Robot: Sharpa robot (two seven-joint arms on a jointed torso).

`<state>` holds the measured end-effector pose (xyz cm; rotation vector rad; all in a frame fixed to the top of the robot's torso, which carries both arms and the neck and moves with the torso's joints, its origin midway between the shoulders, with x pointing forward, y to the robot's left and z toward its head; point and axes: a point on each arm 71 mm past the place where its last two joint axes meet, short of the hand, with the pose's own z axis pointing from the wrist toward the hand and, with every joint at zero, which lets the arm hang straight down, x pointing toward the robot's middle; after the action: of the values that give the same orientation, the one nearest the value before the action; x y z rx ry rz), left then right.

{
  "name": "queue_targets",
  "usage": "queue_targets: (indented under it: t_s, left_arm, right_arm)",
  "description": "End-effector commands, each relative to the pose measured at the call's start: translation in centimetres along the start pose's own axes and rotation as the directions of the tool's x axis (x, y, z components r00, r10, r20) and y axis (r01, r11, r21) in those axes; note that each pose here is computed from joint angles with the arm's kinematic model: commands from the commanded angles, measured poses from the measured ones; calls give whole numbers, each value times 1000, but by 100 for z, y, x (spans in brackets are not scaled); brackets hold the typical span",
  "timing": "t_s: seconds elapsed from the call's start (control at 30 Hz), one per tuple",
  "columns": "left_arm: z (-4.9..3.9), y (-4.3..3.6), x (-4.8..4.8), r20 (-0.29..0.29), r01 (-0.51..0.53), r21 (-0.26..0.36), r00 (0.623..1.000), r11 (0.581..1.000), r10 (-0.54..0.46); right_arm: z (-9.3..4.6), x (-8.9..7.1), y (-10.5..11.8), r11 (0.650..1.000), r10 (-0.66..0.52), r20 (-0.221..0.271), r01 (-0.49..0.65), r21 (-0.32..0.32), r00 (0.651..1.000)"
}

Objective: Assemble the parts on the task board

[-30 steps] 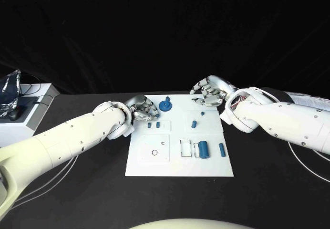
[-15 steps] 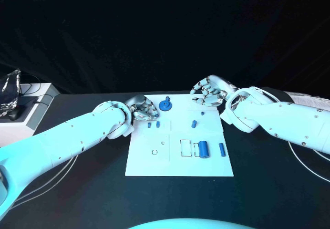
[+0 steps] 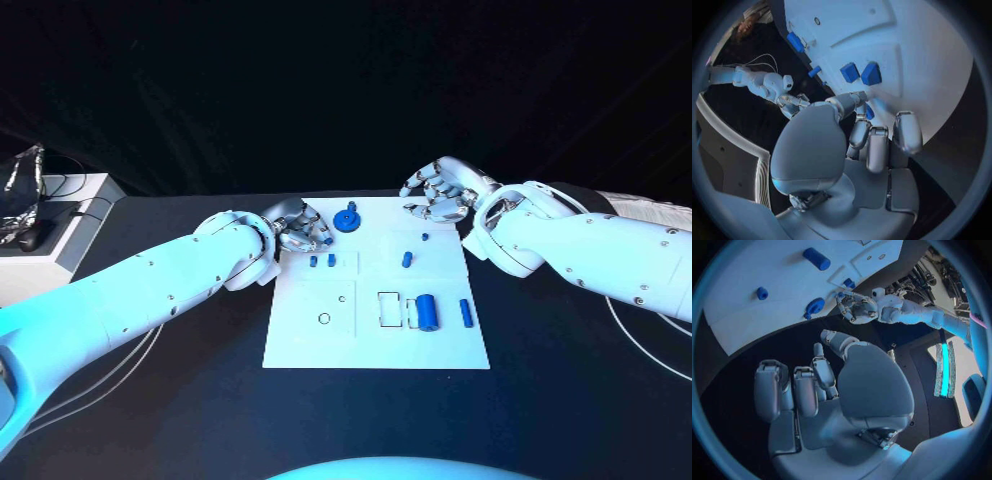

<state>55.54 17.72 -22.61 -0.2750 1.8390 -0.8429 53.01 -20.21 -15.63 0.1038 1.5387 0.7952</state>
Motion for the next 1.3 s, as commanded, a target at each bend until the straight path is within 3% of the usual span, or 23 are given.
queue_targets:
  t_s: [0.03, 1.3]
  left_arm:
    - [-3, 27, -13, 6, 0, -22, 1000, 1000, 0]
    - [-9, 80, -24, 4, -11, -74, 1000, 997, 11]
  right_arm:
    - [-2, 5, 11, 1000, -3, -4, 3, -10, 1000]
    - [-7, 1, 10, 1000, -3, -2, 3, -10, 1000]
